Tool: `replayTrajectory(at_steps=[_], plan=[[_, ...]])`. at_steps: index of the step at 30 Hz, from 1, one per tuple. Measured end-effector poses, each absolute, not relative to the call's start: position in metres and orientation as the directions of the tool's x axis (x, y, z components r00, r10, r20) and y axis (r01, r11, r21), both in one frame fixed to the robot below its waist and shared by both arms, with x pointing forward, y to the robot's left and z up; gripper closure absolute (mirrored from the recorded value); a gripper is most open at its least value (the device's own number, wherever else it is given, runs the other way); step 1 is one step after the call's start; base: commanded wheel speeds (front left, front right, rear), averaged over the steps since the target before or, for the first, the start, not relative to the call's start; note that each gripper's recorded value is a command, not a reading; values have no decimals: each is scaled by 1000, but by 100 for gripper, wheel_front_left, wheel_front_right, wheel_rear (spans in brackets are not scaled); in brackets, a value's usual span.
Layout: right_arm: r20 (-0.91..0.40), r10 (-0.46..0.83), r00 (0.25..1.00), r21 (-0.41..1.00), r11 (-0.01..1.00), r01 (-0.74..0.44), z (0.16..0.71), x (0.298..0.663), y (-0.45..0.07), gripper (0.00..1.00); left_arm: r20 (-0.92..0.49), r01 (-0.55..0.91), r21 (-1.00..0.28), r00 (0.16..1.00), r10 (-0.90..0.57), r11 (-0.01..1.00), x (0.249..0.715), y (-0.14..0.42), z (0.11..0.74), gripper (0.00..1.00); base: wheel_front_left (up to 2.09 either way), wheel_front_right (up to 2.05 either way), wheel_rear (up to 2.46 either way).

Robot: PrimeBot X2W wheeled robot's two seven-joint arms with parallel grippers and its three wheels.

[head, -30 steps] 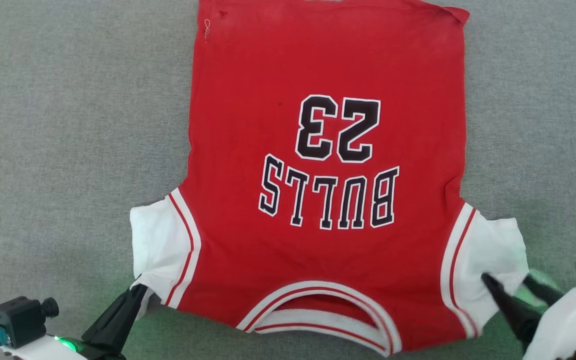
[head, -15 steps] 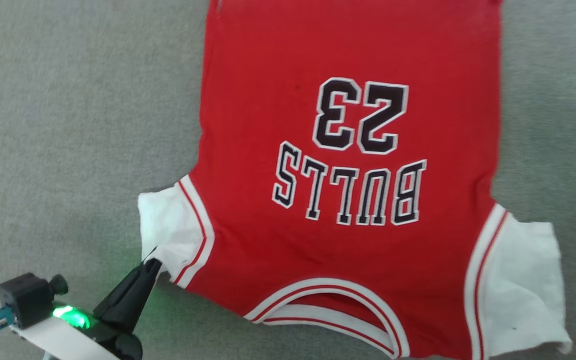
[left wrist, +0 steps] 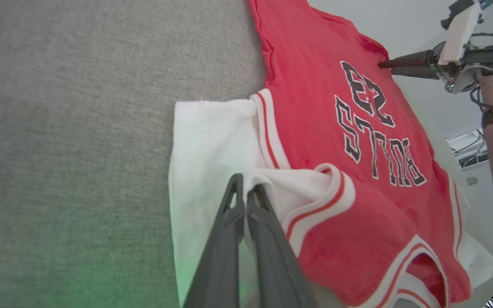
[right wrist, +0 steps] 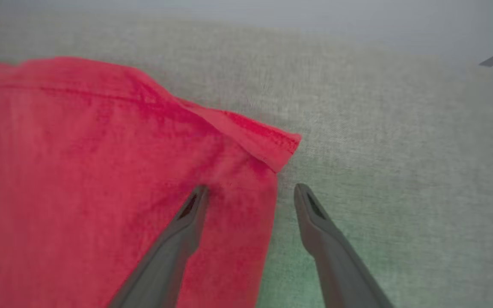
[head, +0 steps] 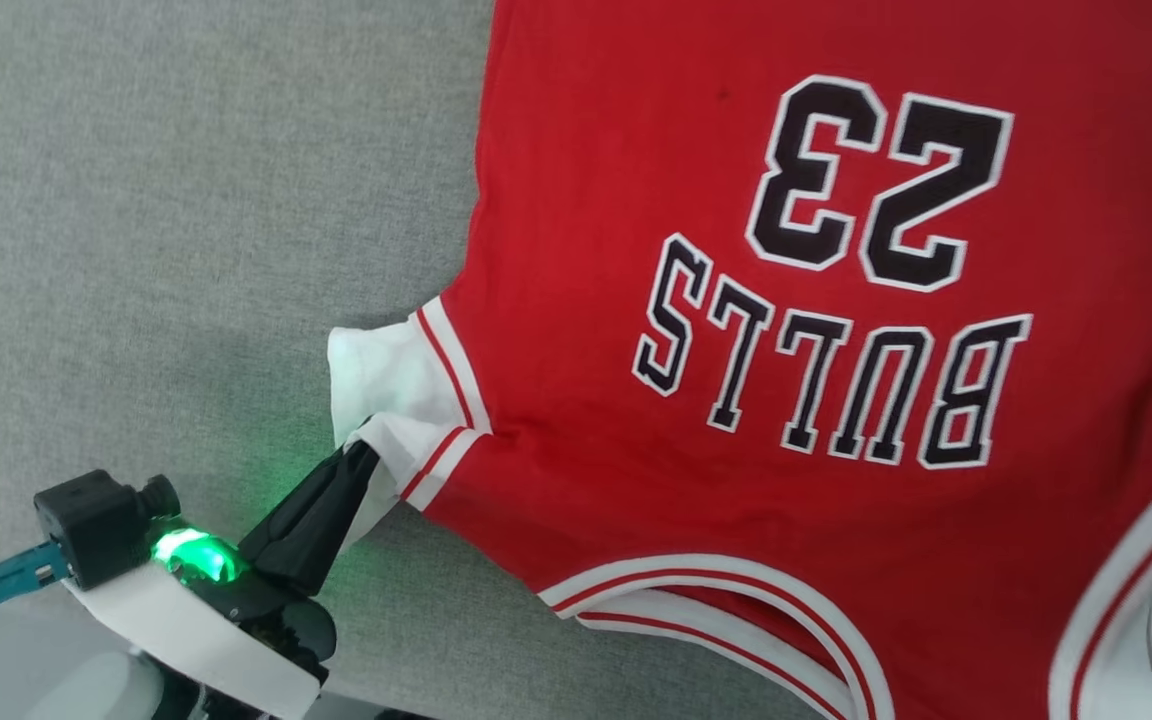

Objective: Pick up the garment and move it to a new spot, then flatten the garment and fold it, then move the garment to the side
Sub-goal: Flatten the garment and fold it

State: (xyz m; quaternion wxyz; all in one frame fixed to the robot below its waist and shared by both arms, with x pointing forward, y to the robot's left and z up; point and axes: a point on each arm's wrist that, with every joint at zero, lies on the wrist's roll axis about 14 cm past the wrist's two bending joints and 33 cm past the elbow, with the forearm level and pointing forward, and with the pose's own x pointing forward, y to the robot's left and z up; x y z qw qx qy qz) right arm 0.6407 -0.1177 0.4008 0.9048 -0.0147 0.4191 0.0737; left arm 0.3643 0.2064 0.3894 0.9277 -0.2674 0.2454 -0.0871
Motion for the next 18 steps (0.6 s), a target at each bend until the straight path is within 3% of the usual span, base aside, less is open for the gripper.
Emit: replayTrajectory(at_steps=[2,8,9,10,18], plan=[[-807,101,582,28,991,-133,382,642,-117,0,-417,19,-537,863,-286,843,365,208,387,100,0,0,0],[-845,77,529,13,992,-124,367,651,-109,0,-438,-5,-527,859,-266,850,367,214,381,100,0,0,0],[-850,79,520,19,992,-121,365,651,-108,31,-436,-4,-527,859,-267,850,368,214,381,100,0,0,0],[-853,80,515,19,992,-122,365,650,-108,100,-436,-3,-528,859,-268,849,368,214,381,100,0,0,0],[-838,93,538,35,993,-116,380,647,-109,100,-405,23,-528,872,-276,849,374,214,389,100,0,0,0]])
